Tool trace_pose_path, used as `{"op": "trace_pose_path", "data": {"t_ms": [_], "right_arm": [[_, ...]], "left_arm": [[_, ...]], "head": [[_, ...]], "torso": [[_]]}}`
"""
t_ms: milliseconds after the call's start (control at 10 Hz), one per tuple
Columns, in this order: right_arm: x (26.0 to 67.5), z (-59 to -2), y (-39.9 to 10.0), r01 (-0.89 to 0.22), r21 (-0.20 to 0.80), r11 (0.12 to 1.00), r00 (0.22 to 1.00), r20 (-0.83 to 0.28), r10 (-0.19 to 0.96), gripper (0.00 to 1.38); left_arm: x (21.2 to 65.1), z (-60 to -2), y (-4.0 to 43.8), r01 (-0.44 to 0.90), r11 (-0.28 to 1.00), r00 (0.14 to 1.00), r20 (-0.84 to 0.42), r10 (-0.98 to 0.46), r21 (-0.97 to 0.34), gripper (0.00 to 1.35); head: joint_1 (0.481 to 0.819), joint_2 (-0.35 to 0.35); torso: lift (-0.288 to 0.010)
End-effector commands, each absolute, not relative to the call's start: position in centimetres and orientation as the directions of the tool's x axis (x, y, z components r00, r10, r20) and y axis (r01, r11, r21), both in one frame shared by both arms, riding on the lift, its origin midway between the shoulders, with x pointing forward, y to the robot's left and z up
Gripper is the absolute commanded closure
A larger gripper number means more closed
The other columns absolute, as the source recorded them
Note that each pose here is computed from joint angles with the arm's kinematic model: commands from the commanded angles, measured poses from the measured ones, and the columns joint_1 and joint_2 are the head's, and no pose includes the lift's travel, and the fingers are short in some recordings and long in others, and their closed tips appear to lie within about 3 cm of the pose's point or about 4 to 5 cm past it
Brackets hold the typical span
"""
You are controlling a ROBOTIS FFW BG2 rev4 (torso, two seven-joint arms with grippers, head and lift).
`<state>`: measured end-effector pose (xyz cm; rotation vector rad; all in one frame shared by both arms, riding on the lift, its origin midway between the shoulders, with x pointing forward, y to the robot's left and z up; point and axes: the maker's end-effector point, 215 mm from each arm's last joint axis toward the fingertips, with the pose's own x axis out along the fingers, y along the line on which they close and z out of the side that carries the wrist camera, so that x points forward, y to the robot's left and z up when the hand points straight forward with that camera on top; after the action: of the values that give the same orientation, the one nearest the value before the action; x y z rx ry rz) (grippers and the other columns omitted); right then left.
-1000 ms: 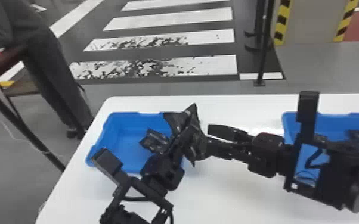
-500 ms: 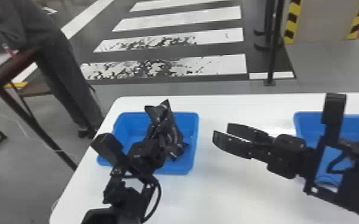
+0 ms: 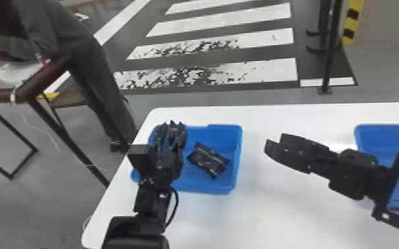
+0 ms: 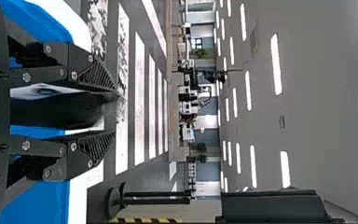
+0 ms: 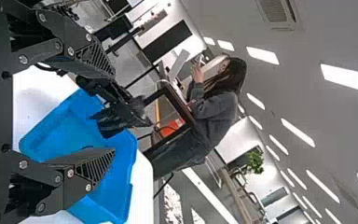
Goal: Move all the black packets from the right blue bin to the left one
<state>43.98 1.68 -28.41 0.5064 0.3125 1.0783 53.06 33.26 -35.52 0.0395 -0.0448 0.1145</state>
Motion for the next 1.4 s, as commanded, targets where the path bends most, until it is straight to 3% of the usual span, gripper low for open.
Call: {"op": "trace_pose_path", "data": {"t_ms": [0,200,300,600,700,800,1100,1300], "right_arm": [[45.3,-28.1,-0.4,-0.748,0.509,0.426,0.494,-0.003,0.87,0.52],[47.5,-27.9,-3.8,-0.722,0.445,0.53,0.571,-0.049,0.819,0.52],[48.5,-27.8,-5.7,-0.692,0.392,0.607,0.623,-0.101,0.776,0.5],[51.3,-30.3,-15.4,-0.499,0.259,0.827,0.772,-0.301,0.559,0.4],[51.4,-31.4,-19.2,-0.414,0.196,0.889,0.81,-0.366,0.458,0.39],[51.1,-33.4,-22.4,-0.335,0.143,0.931,0.816,-0.451,0.362,0.38],[49.3,-37.9,-29.3,-0.159,-0.007,0.987,0.767,-0.631,0.119,0.38],[47.7,-40.0,-32.3,-0.075,-0.073,0.994,0.709,-0.705,0.001,0.38]], "left_arm": [[52.5,-34.4,30.9,-0.048,0.998,0.993,0.103,0.05,-0.027,0.05],[51.0,-32.4,26.8,0.072,0.982,0.984,0.175,-0.041,-0.175,0.12],[49.0,-31.1,25.6,0.114,0.938,0.979,0.197,-0.05,-0.326,0.11],[42.0,-24.9,22.1,0.196,0.896,0.962,0.254,-0.098,-0.398,0.11],[40.8,-25.7,20.1,0.218,0.872,0.967,0.221,-0.131,-0.438,0.11],[40.4,-26.9,18.6,0.23,0.846,0.97,0.188,-0.156,-0.482,0.12],[40.9,-28.0,16.4,0.278,0.836,0.961,0.148,-0.236,-0.474,0.11],[40.9,-27.9,16.4,0.281,0.834,0.959,0.152,-0.237,-0.475,0.11]], "head": [[0.695,0.35],[0.695,0.312],[0.695,0.292],[0.695,0.173],[0.695,0.113],[0.695,0.084],[0.695,-0.096],[0.695,-0.156]], "torso": [[-0.14],[-0.14],[-0.14],[-0.14],[-0.14],[-0.14],[-0.14],[-0.14]]}}
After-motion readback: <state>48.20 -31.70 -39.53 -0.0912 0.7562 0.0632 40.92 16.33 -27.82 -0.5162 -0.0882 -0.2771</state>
